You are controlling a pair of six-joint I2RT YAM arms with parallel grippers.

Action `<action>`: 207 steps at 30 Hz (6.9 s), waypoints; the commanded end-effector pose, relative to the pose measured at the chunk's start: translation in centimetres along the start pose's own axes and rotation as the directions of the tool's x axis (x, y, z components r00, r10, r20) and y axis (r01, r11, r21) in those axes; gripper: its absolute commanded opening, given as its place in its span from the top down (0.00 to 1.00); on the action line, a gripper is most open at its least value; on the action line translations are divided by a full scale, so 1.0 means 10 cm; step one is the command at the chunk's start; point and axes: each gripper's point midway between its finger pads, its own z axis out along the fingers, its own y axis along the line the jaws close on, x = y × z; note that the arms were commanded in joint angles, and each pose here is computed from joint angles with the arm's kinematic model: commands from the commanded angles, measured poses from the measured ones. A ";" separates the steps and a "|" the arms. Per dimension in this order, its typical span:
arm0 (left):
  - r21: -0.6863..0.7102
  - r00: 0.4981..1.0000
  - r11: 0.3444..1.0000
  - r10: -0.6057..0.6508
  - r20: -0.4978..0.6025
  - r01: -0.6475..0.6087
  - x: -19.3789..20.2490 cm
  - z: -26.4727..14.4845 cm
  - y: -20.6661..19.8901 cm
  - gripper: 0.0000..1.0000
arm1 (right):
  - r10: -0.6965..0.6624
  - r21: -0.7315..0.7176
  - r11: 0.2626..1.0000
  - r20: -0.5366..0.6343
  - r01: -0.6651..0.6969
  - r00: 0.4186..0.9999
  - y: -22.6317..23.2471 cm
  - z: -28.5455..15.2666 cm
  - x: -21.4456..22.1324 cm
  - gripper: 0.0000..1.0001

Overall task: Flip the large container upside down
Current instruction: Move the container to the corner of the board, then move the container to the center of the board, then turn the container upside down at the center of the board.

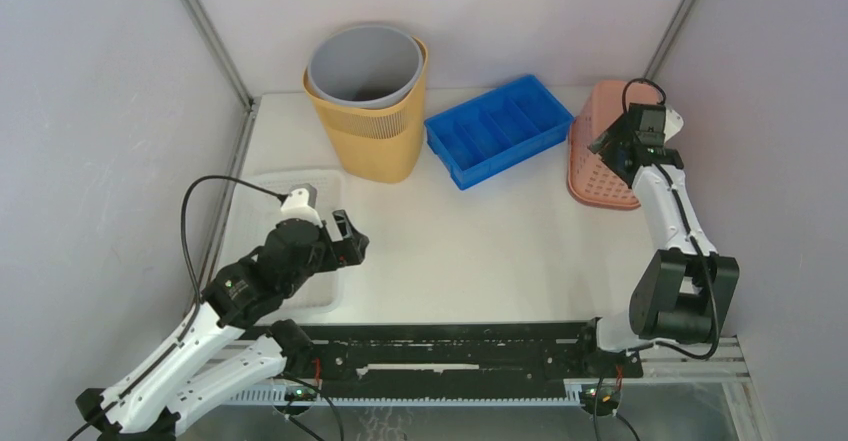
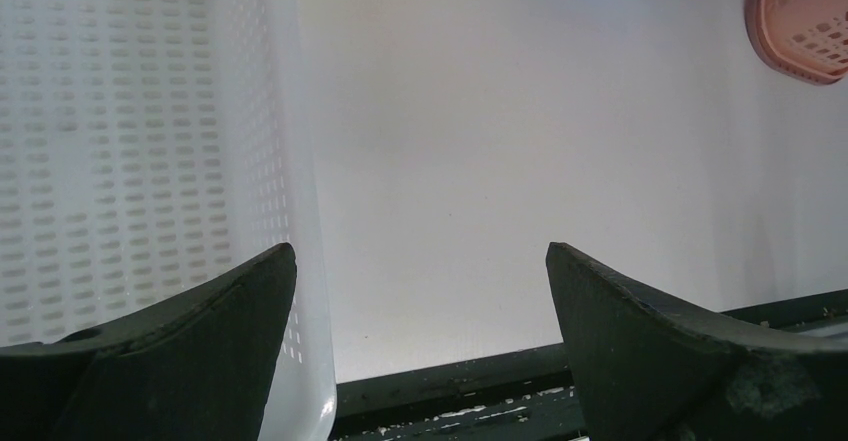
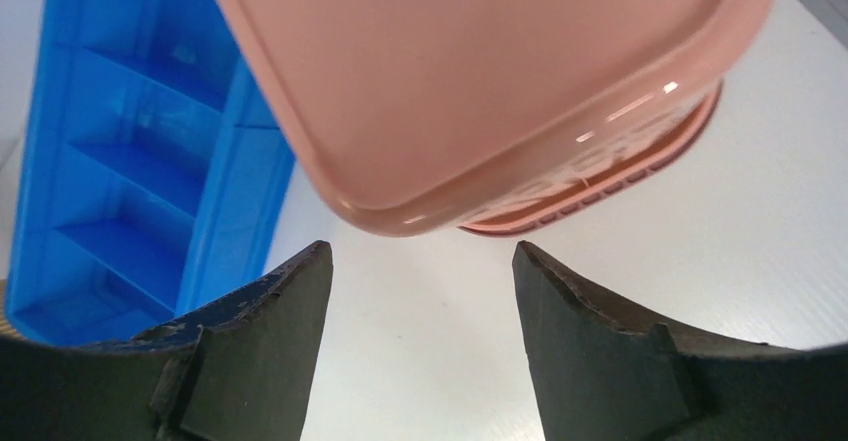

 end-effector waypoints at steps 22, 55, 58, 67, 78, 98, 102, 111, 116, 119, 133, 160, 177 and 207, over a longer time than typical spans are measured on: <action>0.076 1.000 0.997 -0.011 0.005 0.010 -0.12 0.00 -0.22 0.00 | 0.300 -0.016 0.952 -0.152 -0.306 0.942 -0.33 1.16 -0.25 0.35; 0.073 1.000 0.997 -0.015 0.001 0.015 0.01 0.00 -0.11 0.00 | -0.543 -0.610 0.662 0.010 0.436 0.839 1.87 -0.48 1.28 0.29; 0.078 1.000 0.997 -0.027 0.006 0.026 0.03 -0.04 -0.08 0.00 | -0.575 -0.565 0.669 0.018 0.483 0.818 2.17 -0.36 1.34 0.33; 0.091 0.999 0.994 -0.054 0.007 0.053 0.09 -0.11 -0.03 0.00 | -0.557 -0.440 0.766 -0.089 0.469 0.826 2.51 0.26 1.65 0.36; 0.094 0.999 0.994 -0.052 -0.014 0.053 0.14 -0.05 -0.06 0.00 | -0.576 -0.409 0.788 -0.223 0.461 0.787 1.88 0.39 2.26 0.39; 0.124 0.998 0.991 -0.047 -0.040 0.052 0.20 0.12 -0.19 0.00 | -0.808 -0.533 0.582 -0.292 0.614 0.512 0.62 -0.78 3.64 0.41; 0.121 0.998 0.992 -0.040 -0.043 0.045 0.22 0.13 -0.18 0.00 | -0.825 -0.560 0.560 -0.309 0.610 0.473 0.35 -1.11 3.84 0.41; 0.103 0.999 0.994 -0.024 -0.032 0.028 0.21 0.17 -0.14 0.00 | -0.782 -0.590 0.582 -0.216 0.560 0.585 0.48 -1.70 3.44 0.29; 0.087 1.000 0.996 -0.023 -0.020 0.025 0.18 0.14 -0.11 0.00 | -0.768 -0.594 0.575 -0.153 0.563 0.622 0.90 -1.83 3.23 0.27; 0.070 1.000 0.997 -0.023 -0.022 0.024 0.18 0.13 -0.06 0.00 | -0.773 -0.606 0.562 -0.144 0.563 0.618 1.13 -1.87 3.29 0.29; 0.052 0.999 0.997 -0.051 -0.019 0.052 0.22 0.07 0.06 0.00 | -0.812 -0.601 0.528 -0.151 0.600 0.563 1.79 -1.77 3.82 0.37; 0.070 0.998 0.995 -0.066 -0.011 0.066 0.22 0.07 0.05 0.00 | -0.766 -0.719 0.528 -0.176 0.451 0.618 2.14 -2.04 3.65 1.00; 0.074 0.997 0.995 -0.071 -0.012 0.071 0.19 0.08 0.00 0.00 | -0.323 -0.820 0.474 -0.502 -0.322 0.802 2.05 -2.11 2.49 1.00; 0.079 0.998 0.996 -0.047 -0.033 0.049 0.20 0.22 -0.08 0.00 | -0.356 -0.768 0.625 -0.440 -0.139 0.825 1.40 -1.49 2.52 0.25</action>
